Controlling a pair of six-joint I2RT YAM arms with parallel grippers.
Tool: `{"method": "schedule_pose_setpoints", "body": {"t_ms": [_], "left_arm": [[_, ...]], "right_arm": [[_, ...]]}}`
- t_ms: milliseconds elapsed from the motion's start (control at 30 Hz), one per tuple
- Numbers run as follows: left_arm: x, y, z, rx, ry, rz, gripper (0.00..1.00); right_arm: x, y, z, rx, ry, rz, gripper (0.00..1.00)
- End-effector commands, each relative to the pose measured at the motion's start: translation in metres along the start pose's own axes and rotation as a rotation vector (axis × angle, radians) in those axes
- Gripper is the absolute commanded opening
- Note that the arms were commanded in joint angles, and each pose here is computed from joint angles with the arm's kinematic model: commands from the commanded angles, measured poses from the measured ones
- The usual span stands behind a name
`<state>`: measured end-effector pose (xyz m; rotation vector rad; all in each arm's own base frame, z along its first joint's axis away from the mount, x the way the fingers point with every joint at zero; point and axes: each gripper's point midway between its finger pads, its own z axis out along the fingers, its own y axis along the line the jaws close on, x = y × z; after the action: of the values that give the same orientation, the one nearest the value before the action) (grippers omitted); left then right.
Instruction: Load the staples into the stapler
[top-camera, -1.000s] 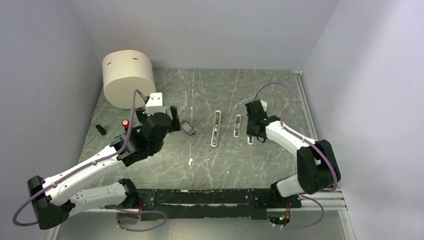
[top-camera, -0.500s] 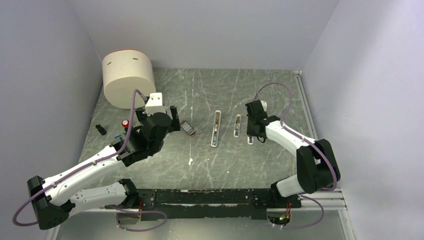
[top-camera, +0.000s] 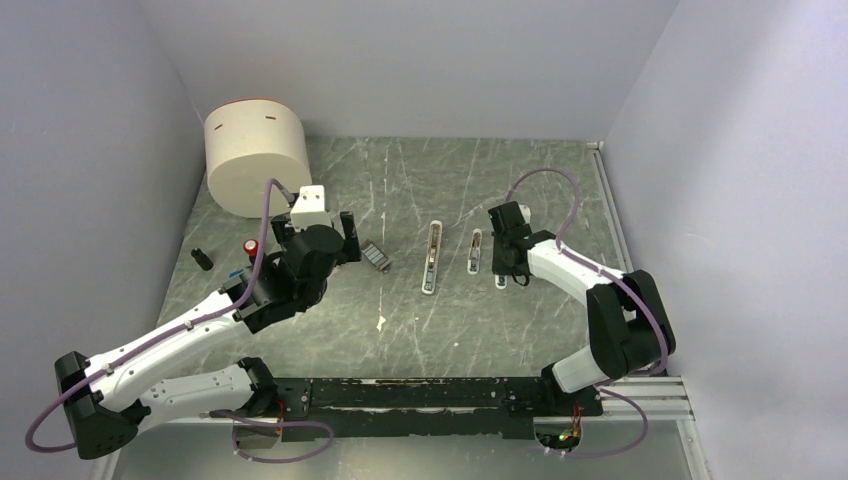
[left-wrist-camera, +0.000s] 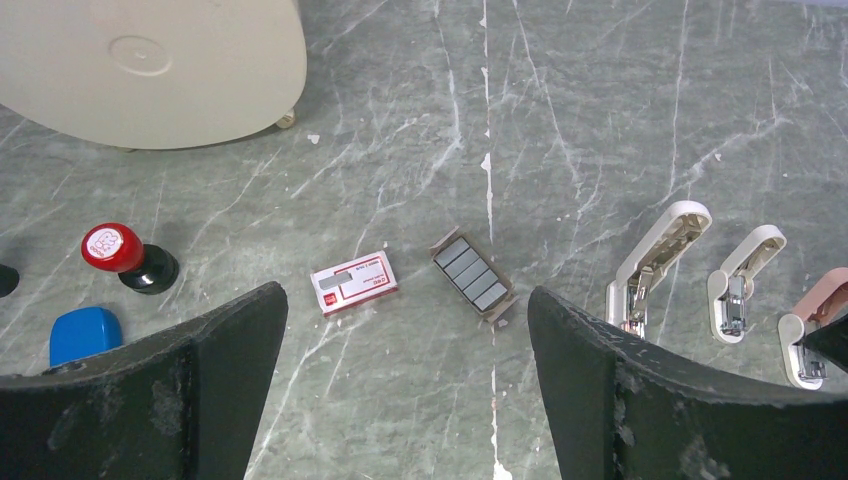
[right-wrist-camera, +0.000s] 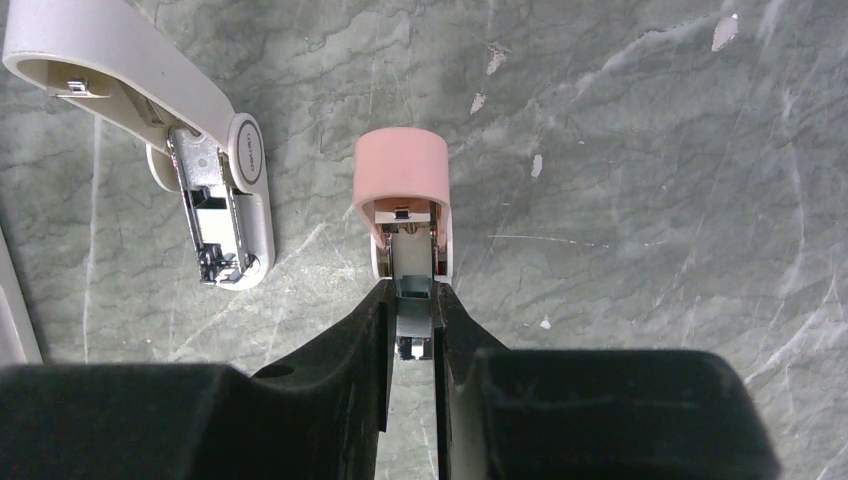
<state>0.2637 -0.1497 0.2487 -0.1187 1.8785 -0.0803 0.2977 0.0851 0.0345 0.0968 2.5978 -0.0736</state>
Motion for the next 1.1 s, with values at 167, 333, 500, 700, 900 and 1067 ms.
{"method": "schedule_pose_setpoints", "body": {"t_ms": [167,333,500,700,900,1067], "left_arm": [[-0.0142,-0.0023,-0.002,0.01,-0.029,-0.031,0.95],[-0.0144,-0.0022,-0.0021,0.009,-0.03,-0.031,0.95],[-0.0143,-0.0026,-0.002,0.011,-0.03,-0.03,0.95],[-0.0143,-0.0026,-0.0015,0.009,-0.029,-0.028,0.95],[-0.0142,-0.002,-0.0016,0.008,-0.03,-0.029,0.95],[-0.0141,-0.0018,-0.0021,0.009,-0.029,-0.028,0.95]], "right_arm": [[0.0058,0.0004,0.0031,-0.008,0.033,0.005,0.21],[0.0068,0.0022,0.0038,-0.015,0.041,0.006,0.21],[0.0056,-0.0018,0.0034,0.006,0.04,-0.007,0.21],[0.0014,-0.0022,0.0018,0.007,0.024,-0.014,0.22],[0.003,-0.0028,0.0022,0.008,0.027,-0.02,0.23],[0.0025,-0.0034,0.0011,0.008,0.019,-0.017,0.25]]}}
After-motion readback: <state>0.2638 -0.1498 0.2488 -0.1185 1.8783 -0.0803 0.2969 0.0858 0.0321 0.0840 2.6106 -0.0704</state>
